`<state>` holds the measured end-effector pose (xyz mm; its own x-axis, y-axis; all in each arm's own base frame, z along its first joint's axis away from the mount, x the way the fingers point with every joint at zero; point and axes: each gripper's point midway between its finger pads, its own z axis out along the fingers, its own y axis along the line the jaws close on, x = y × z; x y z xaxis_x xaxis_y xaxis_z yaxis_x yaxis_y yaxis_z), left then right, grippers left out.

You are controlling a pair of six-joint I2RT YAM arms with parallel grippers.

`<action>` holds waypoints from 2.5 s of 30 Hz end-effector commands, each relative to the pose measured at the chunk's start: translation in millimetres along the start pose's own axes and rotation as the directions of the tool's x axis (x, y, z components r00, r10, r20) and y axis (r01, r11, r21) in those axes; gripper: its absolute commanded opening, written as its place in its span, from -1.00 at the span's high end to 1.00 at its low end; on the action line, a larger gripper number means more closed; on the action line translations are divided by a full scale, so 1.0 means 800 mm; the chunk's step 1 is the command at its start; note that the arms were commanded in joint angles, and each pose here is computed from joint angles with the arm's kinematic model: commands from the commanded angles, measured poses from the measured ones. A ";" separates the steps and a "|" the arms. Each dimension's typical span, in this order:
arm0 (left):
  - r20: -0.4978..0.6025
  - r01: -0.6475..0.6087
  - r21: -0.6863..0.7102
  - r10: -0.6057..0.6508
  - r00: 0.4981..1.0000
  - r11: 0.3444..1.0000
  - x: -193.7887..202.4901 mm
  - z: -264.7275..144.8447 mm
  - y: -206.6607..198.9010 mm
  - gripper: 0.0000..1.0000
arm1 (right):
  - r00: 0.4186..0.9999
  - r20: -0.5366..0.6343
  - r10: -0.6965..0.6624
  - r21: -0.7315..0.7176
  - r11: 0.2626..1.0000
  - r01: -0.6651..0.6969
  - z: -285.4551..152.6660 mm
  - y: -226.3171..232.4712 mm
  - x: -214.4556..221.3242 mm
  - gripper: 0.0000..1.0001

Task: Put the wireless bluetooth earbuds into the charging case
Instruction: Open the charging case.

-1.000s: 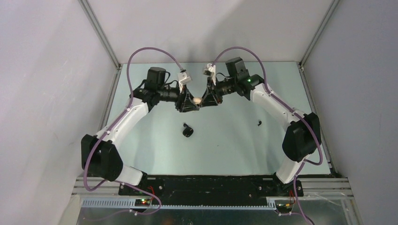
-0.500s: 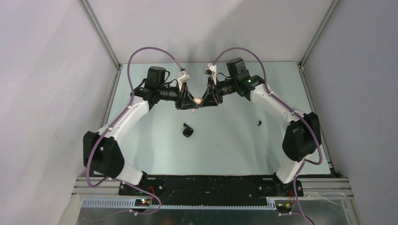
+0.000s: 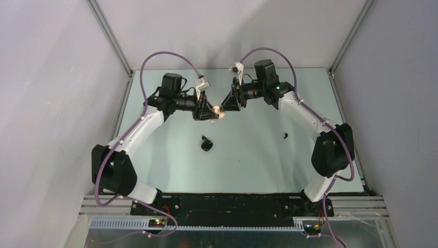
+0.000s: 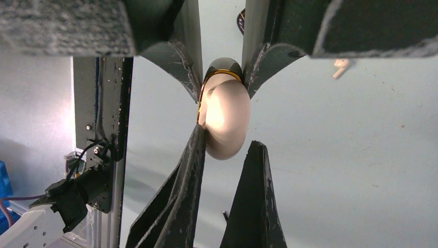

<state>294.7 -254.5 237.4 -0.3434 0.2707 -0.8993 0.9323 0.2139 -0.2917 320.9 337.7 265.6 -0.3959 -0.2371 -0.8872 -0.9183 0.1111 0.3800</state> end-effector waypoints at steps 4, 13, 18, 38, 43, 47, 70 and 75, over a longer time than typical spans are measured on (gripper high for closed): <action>0.046 -0.088 0.020 0.087 0.995 0.996 -0.028 -0.008 -0.013 1.00 | 0.999 0.046 -0.021 0.103 0.995 0.016 -0.011 -0.030 -0.019 0.16; 0.046 -0.083 0.022 0.082 0.996 0.996 -0.028 -0.007 -0.013 1.00 | 0.999 0.039 -0.017 0.119 0.993 0.012 -0.013 -0.028 -0.011 0.14; 0.045 -0.080 0.023 0.079 0.996 0.997 -0.026 -0.007 -0.013 1.00 | 0.998 0.049 -0.024 0.128 0.992 0.017 -0.017 -0.029 -0.016 0.14; 0.038 -0.097 0.017 0.096 0.995 0.995 -0.022 -0.005 -0.008 1.00 | 0.999 0.049 0.012 0.004 1.000 -0.013 -0.031 0.002 -0.005 -0.04; 0.040 -0.103 0.014 0.102 0.994 0.995 -0.023 -0.006 -0.010 1.00 | 1.000 0.026 -0.010 -0.027 1.000 0.011 -0.019 0.014 0.003 -0.05; 0.039 -0.114 0.006 0.114 0.993 0.993 -0.023 -0.008 -0.010 1.00 | 1.000 0.030 -0.010 -0.017 1.000 0.011 -0.011 0.010 0.000 -0.01; 0.030 -0.162 -0.007 0.162 0.986 0.987 -0.016 -0.009 -0.015 1.00 | 0.999 0.049 -0.004 0.059 0.998 0.001 -0.002 -0.014 -0.015 0.33; 0.032 -0.168 -0.005 0.168 0.985 0.986 -0.018 -0.009 -0.014 1.00 | 0.999 0.047 -0.002 0.049 0.999 0.000 0.001 -0.014 -0.013 0.52</action>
<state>295.9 -250.8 235.8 -0.2651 0.2963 -0.9176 0.9541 0.2184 -0.2051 327.9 332.6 252.2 -0.4522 -0.2197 -0.8644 -0.8896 0.1800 0.4197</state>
